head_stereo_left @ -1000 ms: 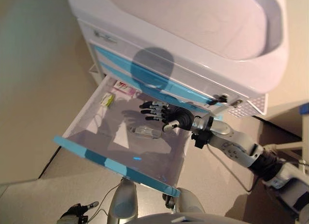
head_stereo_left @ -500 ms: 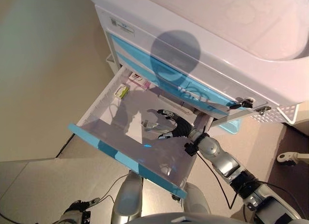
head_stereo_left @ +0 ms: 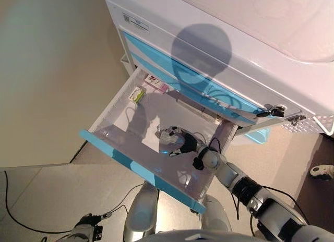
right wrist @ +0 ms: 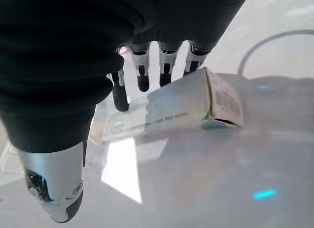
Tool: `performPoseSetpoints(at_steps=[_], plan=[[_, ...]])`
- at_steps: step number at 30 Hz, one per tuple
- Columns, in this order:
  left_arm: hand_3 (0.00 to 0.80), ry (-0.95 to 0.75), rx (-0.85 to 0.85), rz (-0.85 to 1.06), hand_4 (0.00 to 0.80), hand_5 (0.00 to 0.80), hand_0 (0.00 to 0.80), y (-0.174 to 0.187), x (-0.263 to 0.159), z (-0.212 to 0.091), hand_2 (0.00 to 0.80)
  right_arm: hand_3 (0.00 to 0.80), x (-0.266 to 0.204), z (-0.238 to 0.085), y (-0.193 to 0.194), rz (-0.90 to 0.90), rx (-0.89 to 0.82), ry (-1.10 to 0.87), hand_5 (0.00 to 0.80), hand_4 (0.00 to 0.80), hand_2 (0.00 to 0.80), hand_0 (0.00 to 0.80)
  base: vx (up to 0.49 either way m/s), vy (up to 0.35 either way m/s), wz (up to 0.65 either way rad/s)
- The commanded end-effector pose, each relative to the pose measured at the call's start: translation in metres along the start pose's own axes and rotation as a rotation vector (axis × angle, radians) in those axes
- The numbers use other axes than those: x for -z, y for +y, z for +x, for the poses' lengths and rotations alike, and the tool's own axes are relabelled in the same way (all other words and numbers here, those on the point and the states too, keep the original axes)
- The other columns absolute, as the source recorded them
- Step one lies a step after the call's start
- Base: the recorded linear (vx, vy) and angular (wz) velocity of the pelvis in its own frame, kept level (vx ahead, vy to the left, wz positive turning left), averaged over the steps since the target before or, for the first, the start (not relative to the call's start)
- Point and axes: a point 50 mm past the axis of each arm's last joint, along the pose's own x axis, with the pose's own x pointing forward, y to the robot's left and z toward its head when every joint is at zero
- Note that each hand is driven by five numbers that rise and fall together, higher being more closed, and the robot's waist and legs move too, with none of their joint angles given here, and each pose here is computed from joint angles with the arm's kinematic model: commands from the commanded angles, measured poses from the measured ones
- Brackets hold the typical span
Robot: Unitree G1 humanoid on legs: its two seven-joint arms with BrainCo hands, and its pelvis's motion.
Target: Open the drawer and pick up the medicine
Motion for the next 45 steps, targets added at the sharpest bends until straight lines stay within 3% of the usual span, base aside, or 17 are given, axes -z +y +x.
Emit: performPoseSetpoints(at_steps=[1,11,30,45], plan=[[0.0,0.018,-0.011,0.034,0.0,0.0,0.0,-0.003,0.009,-0.001,0.0,0.0,-0.013,0.012,0.003,-0.105,0.016,-0.033,0.0,0.0,0.0,0.0,0.0,0.0,0.0],[0.0,-0.031,0.036,0.036,0.0,0.0,0.0,-0.028,-0.002,-0.004,0.0,0.0,-0.011,0.027,0.005,-0.202,0.059,0.031,0.0,0.0,0.0,0.0,0.005,0.0,0.05],[0.0,-0.049,0.053,0.035,0.0,0.0,0.0,-0.035,-0.003,-0.005,0.0,0.0,-0.019,0.032,-0.007,-0.242,0.122,-0.002,0.0,0.0,0.0,0.0,0.003,-0.001,0.04],[0.0,-0.032,0.044,0.01,0.0,0.0,0.0,-0.037,0.003,-0.006,0.0,0.0,-0.044,-0.01,-0.067,-0.133,0.342,-0.242,0.0,0.0,0.0,0.0,-0.003,0.003,-0.02]])
